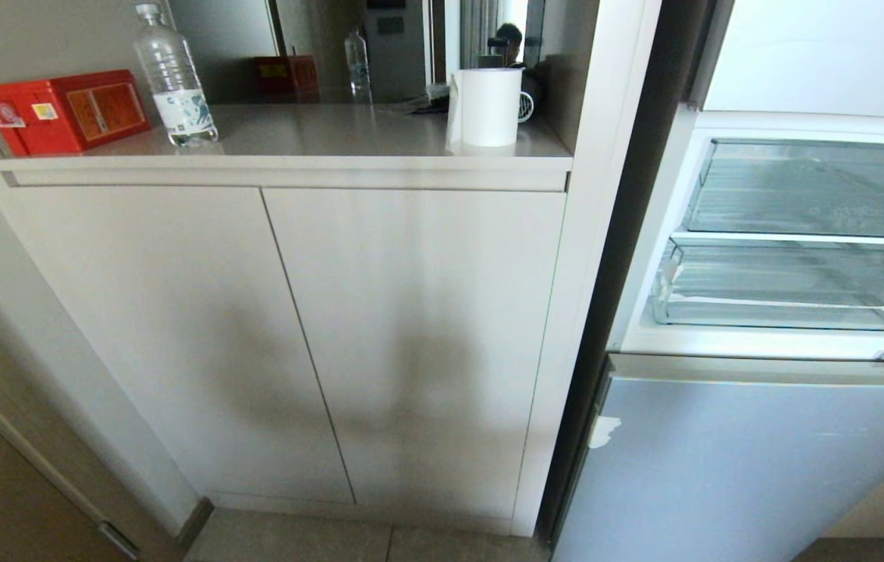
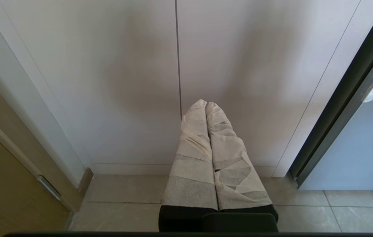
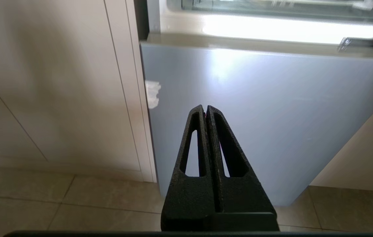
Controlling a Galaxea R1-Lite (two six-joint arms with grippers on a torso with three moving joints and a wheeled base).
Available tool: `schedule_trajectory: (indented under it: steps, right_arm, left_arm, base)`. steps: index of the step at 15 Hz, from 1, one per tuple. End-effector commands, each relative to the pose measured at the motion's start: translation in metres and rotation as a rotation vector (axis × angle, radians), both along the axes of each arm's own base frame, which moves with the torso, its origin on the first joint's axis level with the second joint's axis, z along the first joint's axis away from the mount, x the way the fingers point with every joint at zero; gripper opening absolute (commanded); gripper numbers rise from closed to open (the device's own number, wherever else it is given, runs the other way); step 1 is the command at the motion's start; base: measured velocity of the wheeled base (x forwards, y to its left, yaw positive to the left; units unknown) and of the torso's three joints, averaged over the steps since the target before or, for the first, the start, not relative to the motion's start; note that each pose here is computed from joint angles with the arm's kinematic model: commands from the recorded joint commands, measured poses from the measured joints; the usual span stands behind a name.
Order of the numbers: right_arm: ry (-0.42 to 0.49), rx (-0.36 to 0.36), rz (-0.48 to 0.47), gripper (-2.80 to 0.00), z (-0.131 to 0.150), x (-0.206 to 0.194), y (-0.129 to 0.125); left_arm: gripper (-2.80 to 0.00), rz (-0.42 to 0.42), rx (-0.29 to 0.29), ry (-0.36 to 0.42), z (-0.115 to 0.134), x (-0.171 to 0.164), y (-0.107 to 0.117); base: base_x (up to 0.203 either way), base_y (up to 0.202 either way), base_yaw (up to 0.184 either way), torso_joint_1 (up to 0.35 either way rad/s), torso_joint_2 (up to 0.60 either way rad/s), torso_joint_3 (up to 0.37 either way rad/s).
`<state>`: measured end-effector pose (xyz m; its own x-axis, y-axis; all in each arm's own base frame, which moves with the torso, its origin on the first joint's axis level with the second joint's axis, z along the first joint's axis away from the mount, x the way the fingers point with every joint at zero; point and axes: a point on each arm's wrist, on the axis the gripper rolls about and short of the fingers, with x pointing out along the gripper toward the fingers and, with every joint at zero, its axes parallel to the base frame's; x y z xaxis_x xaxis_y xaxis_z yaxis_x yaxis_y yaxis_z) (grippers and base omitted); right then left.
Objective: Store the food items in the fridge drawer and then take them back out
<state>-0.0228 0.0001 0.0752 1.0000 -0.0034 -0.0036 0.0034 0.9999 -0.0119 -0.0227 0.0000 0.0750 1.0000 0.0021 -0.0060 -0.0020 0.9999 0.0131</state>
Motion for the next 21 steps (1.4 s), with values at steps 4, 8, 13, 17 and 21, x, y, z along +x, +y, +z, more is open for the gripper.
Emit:
schedule_trajectory:
  steps: [4,8,13,17,21]
  right_arm:
    - [-0.001,-0.018,0.006,-2.80,0.000,0.000,0.000]
    - [-0.038,-0.076,0.010,-2.80,0.030,-0.003,0.000]
    - [0.268,0.017,0.122,-2.80,0.085,0.069,0.003]
    - [0.374,0.087,0.194,0.00,0.095,0.176,0.004]
    - [0.262,0.121,0.235,0.00,0.082,0.274,0.008]
  left_arm:
    - [-2.80,0.001,-0.001,0.000,0.000,0.000,0.000]
    - [-2.80,0.001,-0.001,0.001,0.000,0.000,0.000]
    - [-2.80,0.000,0.000,0.000,0.000,0.000,0.000]
    - [-2.80,0.000,0.000,0.001,0.000,0.000,0.000]
    - [-2.80,0.001,0.001,0.000,0.000,0.000,0.000]
  base:
    - [0.000,0.000,0.000,-0.148,0.31,0.168]
    - [0.000,0.000,0.000,-0.009,0.04,0.022]
    - [0.000,0.000,0.000,0.000,0.00,0.000]
    - [0.000,0.000,0.000,0.000,0.00,0.000]
    - [0.000,0.000,0.000,0.000,0.00,0.000]
